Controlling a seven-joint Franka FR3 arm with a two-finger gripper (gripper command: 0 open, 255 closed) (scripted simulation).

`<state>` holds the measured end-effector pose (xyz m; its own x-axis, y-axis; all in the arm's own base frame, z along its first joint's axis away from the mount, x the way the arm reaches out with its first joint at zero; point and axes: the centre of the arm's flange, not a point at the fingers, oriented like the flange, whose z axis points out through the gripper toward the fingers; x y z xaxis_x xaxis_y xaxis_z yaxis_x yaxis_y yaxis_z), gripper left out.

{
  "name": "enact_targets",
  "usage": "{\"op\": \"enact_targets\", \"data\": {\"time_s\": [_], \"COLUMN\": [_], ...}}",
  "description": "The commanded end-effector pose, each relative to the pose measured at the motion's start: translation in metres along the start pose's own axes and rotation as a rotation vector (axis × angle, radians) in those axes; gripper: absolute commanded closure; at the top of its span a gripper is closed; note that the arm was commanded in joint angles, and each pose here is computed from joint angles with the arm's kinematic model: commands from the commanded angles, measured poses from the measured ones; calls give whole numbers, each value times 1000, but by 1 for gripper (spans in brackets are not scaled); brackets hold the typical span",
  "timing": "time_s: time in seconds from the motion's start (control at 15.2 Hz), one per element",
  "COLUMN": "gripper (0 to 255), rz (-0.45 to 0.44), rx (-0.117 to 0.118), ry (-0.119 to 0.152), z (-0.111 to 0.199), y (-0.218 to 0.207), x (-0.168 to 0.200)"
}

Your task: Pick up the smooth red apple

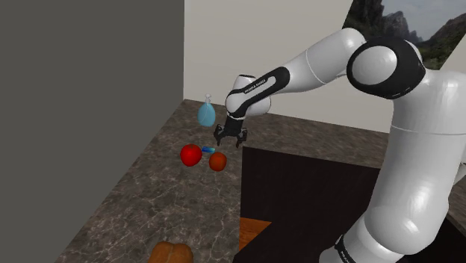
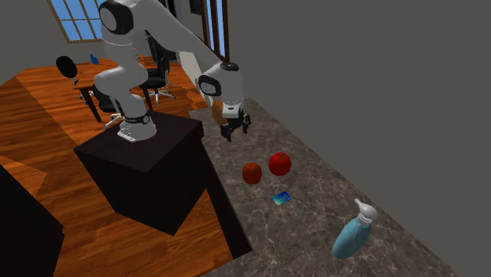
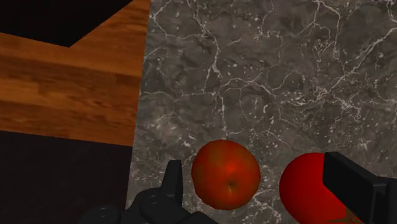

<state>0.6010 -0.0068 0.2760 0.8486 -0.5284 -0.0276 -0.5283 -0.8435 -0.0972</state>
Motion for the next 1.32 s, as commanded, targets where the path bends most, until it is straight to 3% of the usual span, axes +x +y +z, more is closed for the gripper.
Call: {"op": "enact_targets", "data": {"time_s": [0.0, 0.4, 1.06, 1.12, 1.25], "gripper": [0, 0, 0, 255, 255], "rz": [33, 130, 133, 133, 133], "rx": [5, 20, 21, 21, 21], "ry": [6, 22, 22, 22, 22], "z": [19, 69, 110, 110, 110], "y": [-5, -8, -4, -4, -4], "x": [19, 78, 80, 81, 81]}}
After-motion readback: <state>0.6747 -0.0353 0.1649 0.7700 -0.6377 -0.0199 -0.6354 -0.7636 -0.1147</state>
